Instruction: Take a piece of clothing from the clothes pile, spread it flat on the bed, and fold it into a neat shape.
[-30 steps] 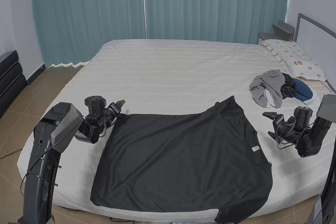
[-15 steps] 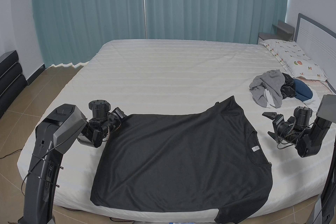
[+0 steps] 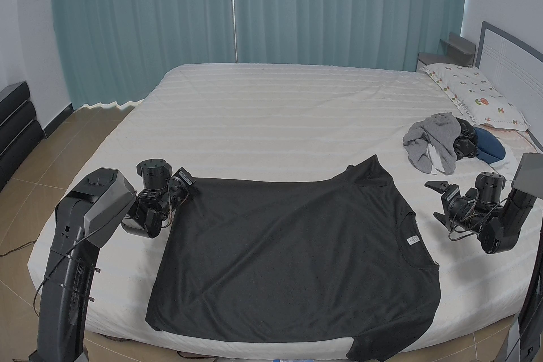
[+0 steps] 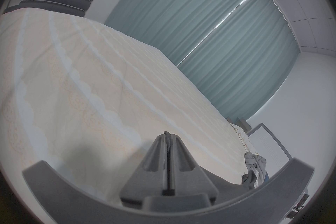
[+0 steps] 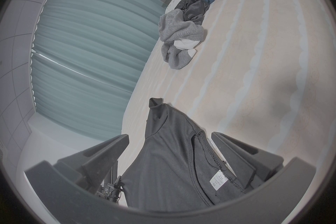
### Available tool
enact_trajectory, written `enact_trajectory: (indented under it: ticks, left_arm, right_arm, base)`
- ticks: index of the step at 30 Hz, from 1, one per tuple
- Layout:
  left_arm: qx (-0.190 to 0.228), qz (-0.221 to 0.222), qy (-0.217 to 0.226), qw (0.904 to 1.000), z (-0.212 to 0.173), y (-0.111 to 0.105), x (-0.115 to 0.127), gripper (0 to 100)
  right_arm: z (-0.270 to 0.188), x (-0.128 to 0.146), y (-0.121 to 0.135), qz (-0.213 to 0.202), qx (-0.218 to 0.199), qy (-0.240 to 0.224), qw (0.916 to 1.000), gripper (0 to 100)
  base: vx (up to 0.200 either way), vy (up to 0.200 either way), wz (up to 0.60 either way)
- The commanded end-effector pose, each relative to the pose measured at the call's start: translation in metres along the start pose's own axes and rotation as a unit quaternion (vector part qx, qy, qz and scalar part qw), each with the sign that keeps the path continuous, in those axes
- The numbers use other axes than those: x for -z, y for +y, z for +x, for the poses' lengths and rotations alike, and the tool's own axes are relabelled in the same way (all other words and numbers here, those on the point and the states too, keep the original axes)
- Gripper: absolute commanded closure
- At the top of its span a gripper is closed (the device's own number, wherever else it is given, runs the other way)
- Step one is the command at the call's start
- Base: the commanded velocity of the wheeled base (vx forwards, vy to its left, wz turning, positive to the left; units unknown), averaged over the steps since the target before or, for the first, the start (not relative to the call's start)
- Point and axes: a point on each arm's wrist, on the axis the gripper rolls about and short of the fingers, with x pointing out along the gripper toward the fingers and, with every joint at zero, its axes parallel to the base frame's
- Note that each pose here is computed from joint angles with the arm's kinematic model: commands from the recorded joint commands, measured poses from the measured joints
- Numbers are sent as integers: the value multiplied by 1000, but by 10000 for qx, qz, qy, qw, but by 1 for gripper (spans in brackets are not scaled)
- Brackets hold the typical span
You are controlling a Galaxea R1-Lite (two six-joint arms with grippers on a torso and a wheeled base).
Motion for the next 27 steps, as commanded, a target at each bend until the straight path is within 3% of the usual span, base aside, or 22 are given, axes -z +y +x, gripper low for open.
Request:
enact_trajectory:
  ticks: [1, 8, 25, 26, 27]
  left_arm:
    - [-32, -15, -21, 10000, 0, 4, -2, 100]
    - [-79, -34, -253, 9996, 3, 7, -14, 100]
    - [-101, -45, -242, 9996, 5, 9, -14, 100]
    - [-95, -44, -247, 9996, 5, 8, -14, 0]
    - [-101, -45, -242, 9996, 4, 8, -15, 0]
  right_arm:
    - [0, 1, -1, 2, 14, 14, 10000, 0]
    - [0, 1, -1, 9, 14, 14, 10000, 0]
    - [0, 2, -1, 1, 21, 18, 10000, 0]
    - [-1, 2, -1, 1, 21, 18, 10000, 0]
    - [-1, 2, 0, -9, 18, 25, 10000, 0]
  base:
    - [0, 0, 0]
    - [0, 0, 0]
    - [0, 0, 0]
    - [0, 0, 0]
    - [0, 0, 0]
